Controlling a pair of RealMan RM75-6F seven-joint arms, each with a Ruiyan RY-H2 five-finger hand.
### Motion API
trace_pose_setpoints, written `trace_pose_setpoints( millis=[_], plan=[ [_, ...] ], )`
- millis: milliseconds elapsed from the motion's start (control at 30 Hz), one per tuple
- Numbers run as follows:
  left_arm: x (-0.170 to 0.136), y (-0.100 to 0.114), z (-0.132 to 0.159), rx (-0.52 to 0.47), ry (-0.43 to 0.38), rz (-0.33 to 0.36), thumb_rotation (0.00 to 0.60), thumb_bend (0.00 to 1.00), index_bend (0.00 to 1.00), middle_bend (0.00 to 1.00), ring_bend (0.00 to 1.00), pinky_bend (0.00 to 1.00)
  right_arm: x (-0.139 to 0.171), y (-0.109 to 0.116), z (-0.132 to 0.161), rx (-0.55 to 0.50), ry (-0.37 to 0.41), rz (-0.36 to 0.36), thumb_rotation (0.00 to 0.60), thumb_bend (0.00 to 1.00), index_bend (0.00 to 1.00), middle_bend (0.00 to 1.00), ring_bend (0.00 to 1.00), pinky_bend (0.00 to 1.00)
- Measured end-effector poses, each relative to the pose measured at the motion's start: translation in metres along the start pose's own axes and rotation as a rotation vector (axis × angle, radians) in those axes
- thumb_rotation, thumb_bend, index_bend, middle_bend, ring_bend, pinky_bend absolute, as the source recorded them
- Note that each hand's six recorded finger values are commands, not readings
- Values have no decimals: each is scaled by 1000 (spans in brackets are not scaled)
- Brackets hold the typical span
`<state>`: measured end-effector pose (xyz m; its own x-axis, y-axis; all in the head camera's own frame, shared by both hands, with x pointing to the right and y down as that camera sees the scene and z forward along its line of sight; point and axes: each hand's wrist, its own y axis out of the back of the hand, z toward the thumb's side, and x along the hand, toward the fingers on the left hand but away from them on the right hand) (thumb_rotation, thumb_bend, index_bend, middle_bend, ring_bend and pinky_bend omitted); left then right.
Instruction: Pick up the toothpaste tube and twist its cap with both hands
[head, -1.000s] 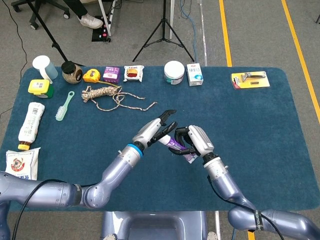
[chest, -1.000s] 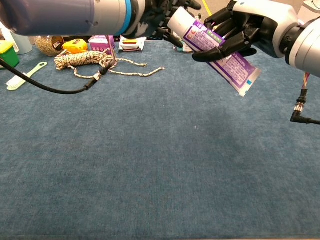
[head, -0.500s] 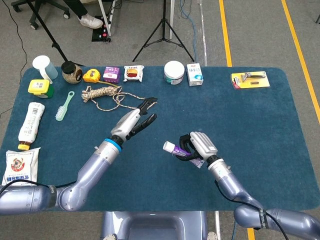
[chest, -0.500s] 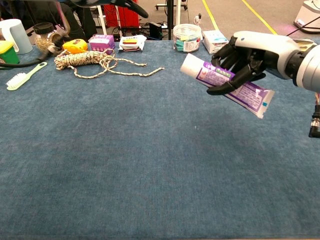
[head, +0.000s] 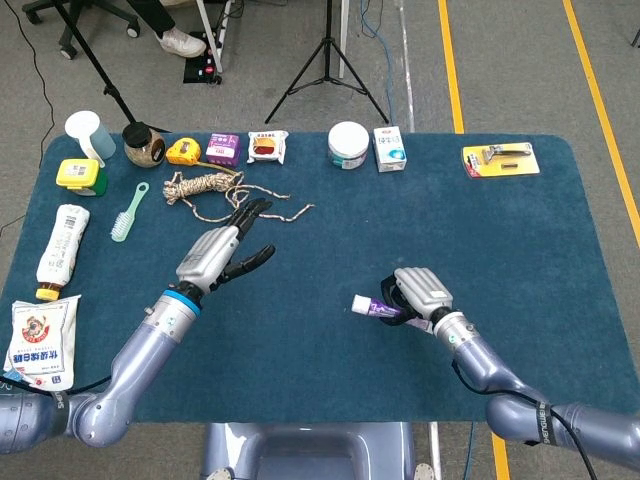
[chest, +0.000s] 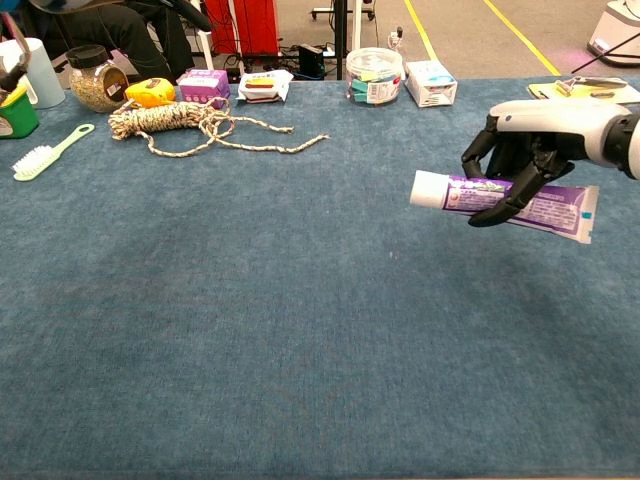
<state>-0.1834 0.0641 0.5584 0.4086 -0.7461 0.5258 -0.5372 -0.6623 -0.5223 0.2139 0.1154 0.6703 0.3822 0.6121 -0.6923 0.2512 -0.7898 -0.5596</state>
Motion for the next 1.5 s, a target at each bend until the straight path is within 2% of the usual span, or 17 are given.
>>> trace_pose_setpoints(
  millis=[67,133,167,233,367,467,600,700,800,933,1067,1167,1200,1300,1400,1500],
  plan=[
    [-4,3,-4,13,3,9,0,24,0,0,0,146,0,0,-3,34,-8,1,598,299,569,689,774,794],
    [-9,6,-9,30,9,20,0,24,0,0,0,146,0,-1,-6,69,-13,1,576,299,409,542,642,658],
    [-11,8,-11,38,12,26,0,24,0,0,0,146,0,-2,-8,92,-17,1,555,299,358,497,603,615],
    [-17,12,-17,53,18,39,0,24,0,0,0,146,0,-3,-10,119,-22,0,466,300,222,374,493,502],
    [-28,19,-28,76,32,64,0,25,0,0,0,146,0,-5,-14,149,-31,-8,356,301,50,209,336,363],
    [-37,24,-38,95,47,79,0,24,0,0,0,146,1,-4,-15,155,-35,-12,317,301,0,147,273,314],
    [-49,30,-50,117,68,92,0,24,0,0,0,146,4,-1,-17,162,-35,-20,312,301,0,137,254,296],
    [-58,34,-58,129,84,106,0,24,0,0,0,146,7,2,-21,159,-42,-32,339,301,22,161,272,309],
    [-68,39,-67,147,104,118,0,26,0,0,0,146,12,7,-26,140,-49,-53,376,300,103,219,322,347],
    [-88,47,-85,199,163,148,0,35,11,0,0,146,22,17,-36,100,-71,-116,386,300,232,295,386,401],
    [-111,59,-101,265,237,201,9,38,138,37,22,146,40,33,-52,47,-99,-237,386,299,377,385,503,492],
    [-126,66,-110,304,281,242,105,46,238,105,78,151,53,46,-65,25,-123,-327,390,300,445,447,545,529],
    [-132,69,-114,318,299,259,158,53,266,130,96,171,58,49,-71,20,-134,-352,393,300,461,463,552,536],
    [-148,75,-123,363,340,303,265,76,298,194,155,259,75,58,-90,15,-181,-415,402,299,495,500,575,539],
    [-163,78,-131,425,365,345,307,85,327,231,187,280,89,63,-105,35,-221,-437,407,299,502,508,579,539],
    [-175,80,-136,492,373,385,319,85,329,240,193,280,103,64,-117,61,-262,-451,409,300,492,504,578,534]
  ],
)
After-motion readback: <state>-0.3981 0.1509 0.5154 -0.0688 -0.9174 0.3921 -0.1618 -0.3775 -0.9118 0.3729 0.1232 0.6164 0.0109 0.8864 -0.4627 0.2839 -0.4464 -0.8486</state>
